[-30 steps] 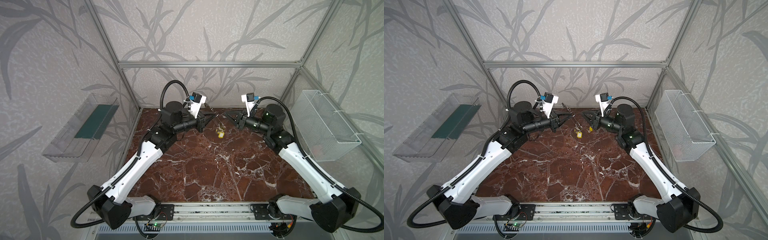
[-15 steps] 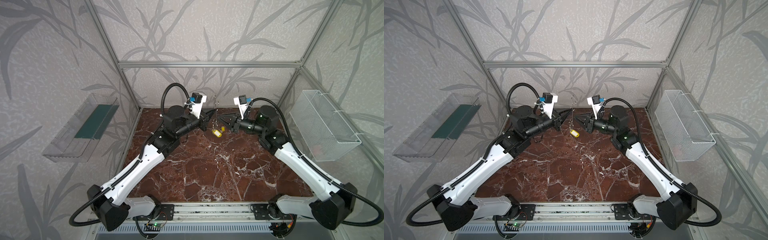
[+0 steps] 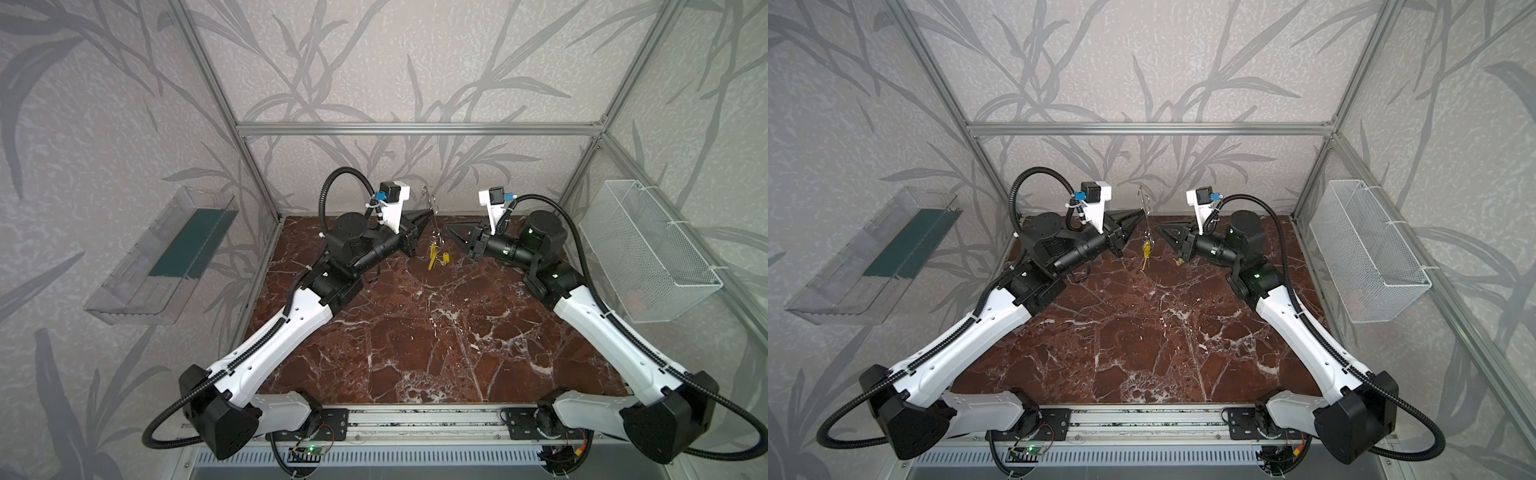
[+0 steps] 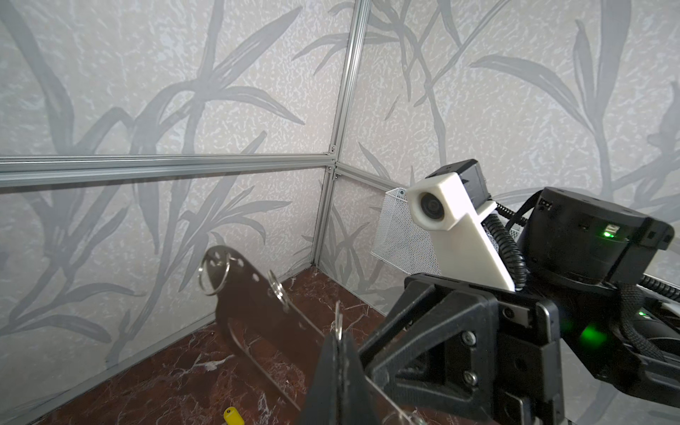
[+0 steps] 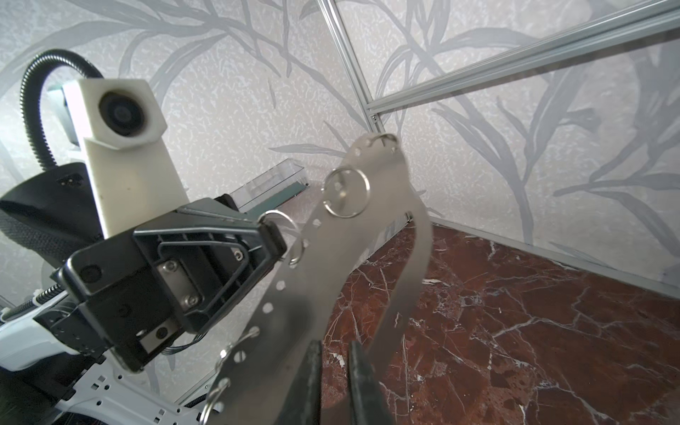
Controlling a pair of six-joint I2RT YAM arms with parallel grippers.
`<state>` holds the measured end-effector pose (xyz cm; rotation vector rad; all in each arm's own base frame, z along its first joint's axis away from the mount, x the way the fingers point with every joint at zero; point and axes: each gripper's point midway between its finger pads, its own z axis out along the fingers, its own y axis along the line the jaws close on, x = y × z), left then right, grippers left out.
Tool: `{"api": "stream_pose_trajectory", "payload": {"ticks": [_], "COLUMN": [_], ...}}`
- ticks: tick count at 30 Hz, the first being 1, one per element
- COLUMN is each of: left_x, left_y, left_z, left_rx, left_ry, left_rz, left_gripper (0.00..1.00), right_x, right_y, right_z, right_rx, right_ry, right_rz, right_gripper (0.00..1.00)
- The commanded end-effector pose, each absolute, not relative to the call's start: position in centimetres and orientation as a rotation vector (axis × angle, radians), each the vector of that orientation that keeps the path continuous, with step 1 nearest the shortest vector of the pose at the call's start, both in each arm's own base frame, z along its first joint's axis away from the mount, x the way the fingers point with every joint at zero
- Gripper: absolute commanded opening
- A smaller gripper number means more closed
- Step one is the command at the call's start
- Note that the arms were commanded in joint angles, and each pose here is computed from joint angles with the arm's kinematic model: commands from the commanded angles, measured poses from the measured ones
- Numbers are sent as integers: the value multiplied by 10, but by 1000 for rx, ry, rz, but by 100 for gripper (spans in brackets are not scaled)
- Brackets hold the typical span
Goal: Put the keys on the keyring
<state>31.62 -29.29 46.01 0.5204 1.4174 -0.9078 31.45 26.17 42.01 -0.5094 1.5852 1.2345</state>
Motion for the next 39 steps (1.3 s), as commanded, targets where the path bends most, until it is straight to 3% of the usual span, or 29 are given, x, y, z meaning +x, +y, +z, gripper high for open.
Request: {"api": "stream_pose_trajectory", "payload": {"ticks": [1,5,11,39], "left_x": [308,307,307,303], "left_y": [-298,-302,-305,-317], "left_z": [481,484,484,478], "left_rx": [522,535,540,590], "left_ry": [1315,1299,1294,1341], "left_rz": [-975,-999,-1026,-1096], "left_gripper": [0,0,0,0], "right_x": [305,305,304,308], "right_y": [258,260,263,269], "right_z": [451,462,472,480], "right_rx": [-500,-505,-506,-504], "right_ry": [1482,1462,1435,1400], "right_rz": [1277,1304,1359,1415], "right_gripper": [19,25,25,15]}}
